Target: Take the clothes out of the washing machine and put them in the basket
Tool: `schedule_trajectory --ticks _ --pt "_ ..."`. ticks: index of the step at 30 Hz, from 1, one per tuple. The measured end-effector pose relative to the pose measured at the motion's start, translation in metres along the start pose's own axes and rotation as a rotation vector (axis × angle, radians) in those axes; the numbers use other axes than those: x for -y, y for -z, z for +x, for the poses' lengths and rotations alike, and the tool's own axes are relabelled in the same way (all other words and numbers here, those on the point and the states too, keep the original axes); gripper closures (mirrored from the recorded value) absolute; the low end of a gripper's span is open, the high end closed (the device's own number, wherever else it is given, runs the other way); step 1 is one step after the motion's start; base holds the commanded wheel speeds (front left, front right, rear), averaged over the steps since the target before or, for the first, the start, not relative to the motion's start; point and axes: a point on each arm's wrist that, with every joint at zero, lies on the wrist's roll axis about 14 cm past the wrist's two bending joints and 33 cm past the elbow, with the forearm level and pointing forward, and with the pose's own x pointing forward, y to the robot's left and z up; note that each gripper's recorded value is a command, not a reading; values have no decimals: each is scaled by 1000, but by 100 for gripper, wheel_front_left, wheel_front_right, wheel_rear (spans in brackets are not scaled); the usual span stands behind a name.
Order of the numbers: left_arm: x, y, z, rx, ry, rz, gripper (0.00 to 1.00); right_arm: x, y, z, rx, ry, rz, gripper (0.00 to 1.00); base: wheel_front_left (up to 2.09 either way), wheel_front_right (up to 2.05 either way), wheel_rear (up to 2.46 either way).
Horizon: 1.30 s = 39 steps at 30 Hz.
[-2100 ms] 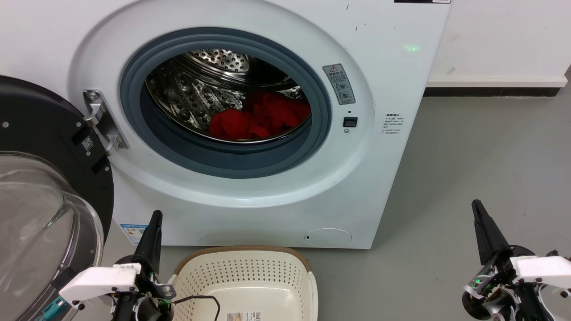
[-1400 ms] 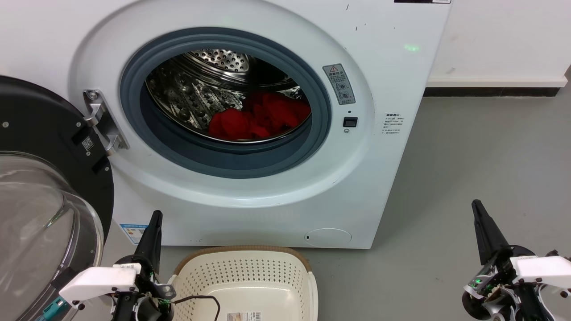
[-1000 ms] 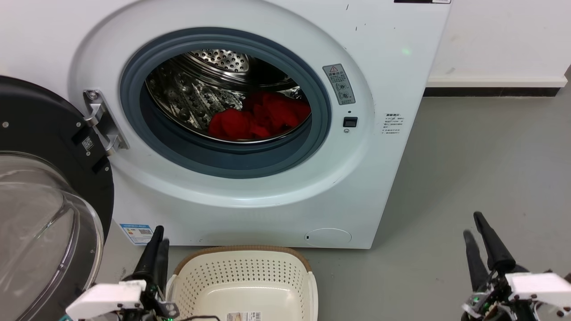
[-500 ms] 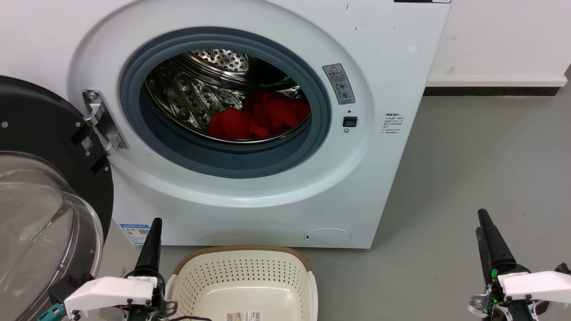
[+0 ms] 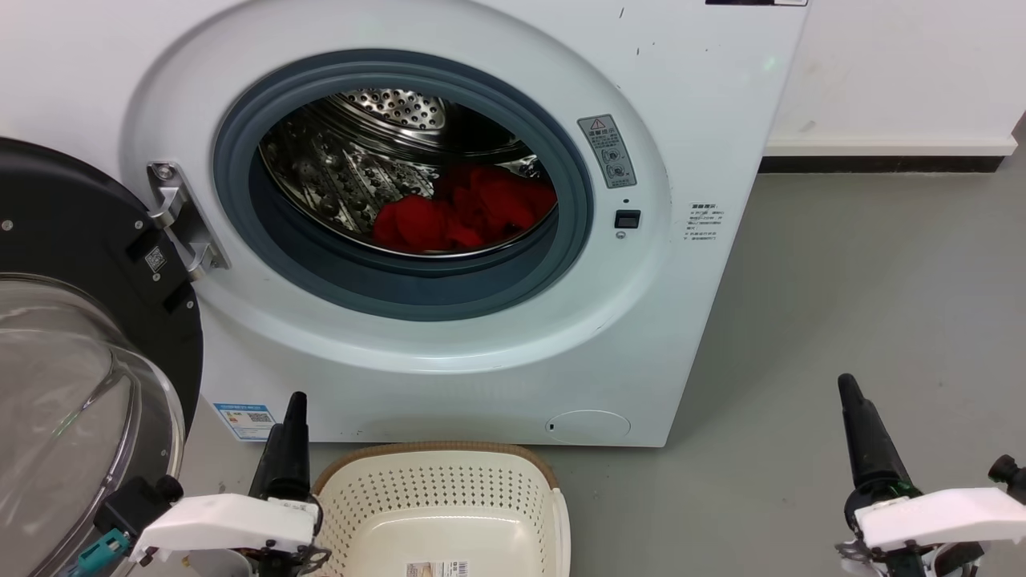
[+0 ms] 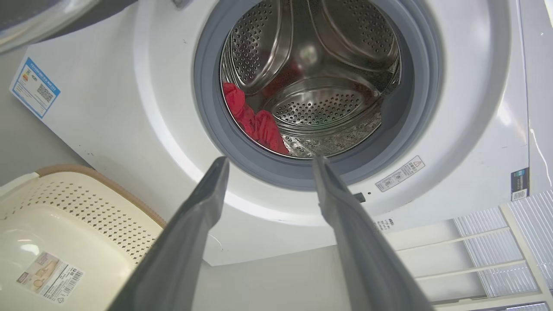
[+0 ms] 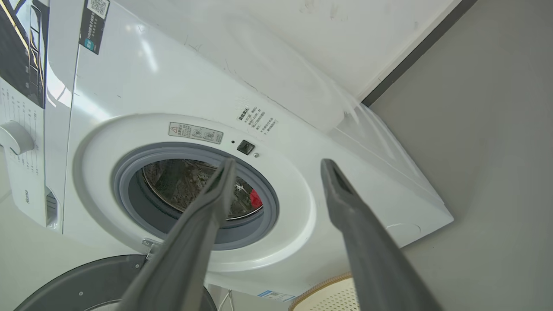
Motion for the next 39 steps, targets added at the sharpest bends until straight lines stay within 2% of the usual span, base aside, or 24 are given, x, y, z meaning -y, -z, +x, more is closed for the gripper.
schedule_trajectory --ticks 16,39 --pt "8 1 -5 32 10 259 0 -14 5 -7 2 -53 -305 0 0 0 0" --pt "20 -4 -13 102 43 531 0 -33 0 -16 57 -126 -597 0 0 0 0"
